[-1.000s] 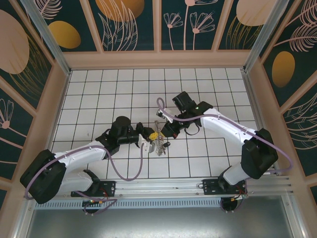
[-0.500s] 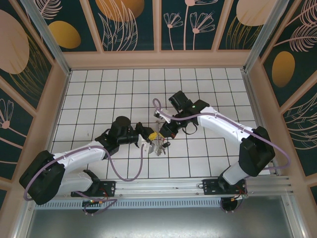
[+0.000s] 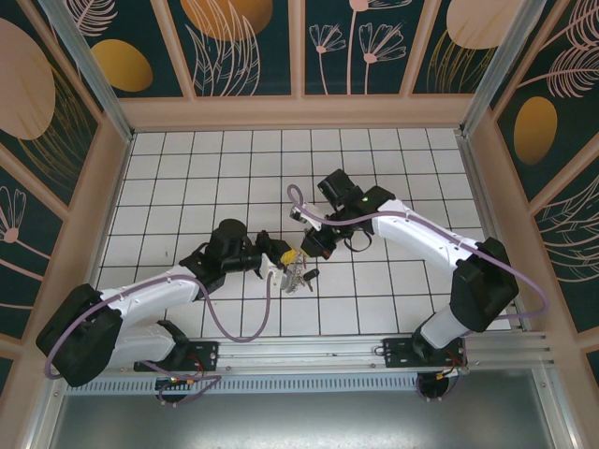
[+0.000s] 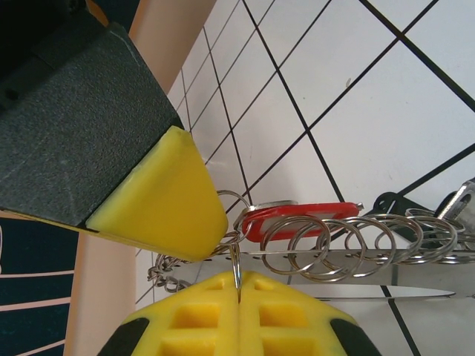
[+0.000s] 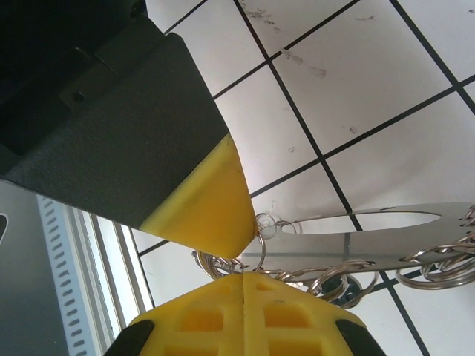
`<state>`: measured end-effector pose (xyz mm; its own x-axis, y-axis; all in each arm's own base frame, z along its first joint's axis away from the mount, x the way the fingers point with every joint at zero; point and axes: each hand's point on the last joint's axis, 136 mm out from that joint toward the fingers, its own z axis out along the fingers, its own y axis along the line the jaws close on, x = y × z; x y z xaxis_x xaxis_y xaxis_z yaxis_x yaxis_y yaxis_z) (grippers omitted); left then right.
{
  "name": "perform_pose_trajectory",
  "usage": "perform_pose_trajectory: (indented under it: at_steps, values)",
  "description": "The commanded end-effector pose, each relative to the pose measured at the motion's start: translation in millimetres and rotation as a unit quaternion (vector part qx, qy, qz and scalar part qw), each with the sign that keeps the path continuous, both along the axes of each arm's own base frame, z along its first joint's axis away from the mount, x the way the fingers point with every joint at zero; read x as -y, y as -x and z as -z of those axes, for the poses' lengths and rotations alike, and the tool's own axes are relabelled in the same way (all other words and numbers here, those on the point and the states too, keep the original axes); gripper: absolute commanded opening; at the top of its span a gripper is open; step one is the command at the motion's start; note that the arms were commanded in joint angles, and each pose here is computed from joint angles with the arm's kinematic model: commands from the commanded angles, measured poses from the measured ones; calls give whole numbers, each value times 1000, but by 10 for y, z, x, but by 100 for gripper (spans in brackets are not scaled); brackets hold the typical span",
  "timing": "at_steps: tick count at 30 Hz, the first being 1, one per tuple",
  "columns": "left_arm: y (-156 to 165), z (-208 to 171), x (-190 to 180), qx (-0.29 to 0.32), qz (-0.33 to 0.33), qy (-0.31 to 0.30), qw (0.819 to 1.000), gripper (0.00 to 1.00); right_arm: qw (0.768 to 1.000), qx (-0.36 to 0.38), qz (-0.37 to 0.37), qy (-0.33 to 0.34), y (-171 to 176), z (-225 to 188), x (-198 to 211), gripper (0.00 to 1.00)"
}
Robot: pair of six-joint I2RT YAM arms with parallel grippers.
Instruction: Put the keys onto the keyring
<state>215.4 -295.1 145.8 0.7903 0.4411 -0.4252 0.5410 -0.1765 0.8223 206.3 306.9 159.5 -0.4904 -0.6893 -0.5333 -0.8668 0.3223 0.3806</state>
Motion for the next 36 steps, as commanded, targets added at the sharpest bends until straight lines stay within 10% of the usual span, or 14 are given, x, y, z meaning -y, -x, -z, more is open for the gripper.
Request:
perform_pose_trajectory:
  at_steps: [1, 36]
  values:
    - [92, -41, 39, -3, 26, -1, 1000, 0, 1000, 14, -1, -1, -89, -56, -52, 0]
    - [-115, -249, 119, -91, -55, 92, 990, 0, 989, -108, 51, -91, 11, -307, -205, 0]
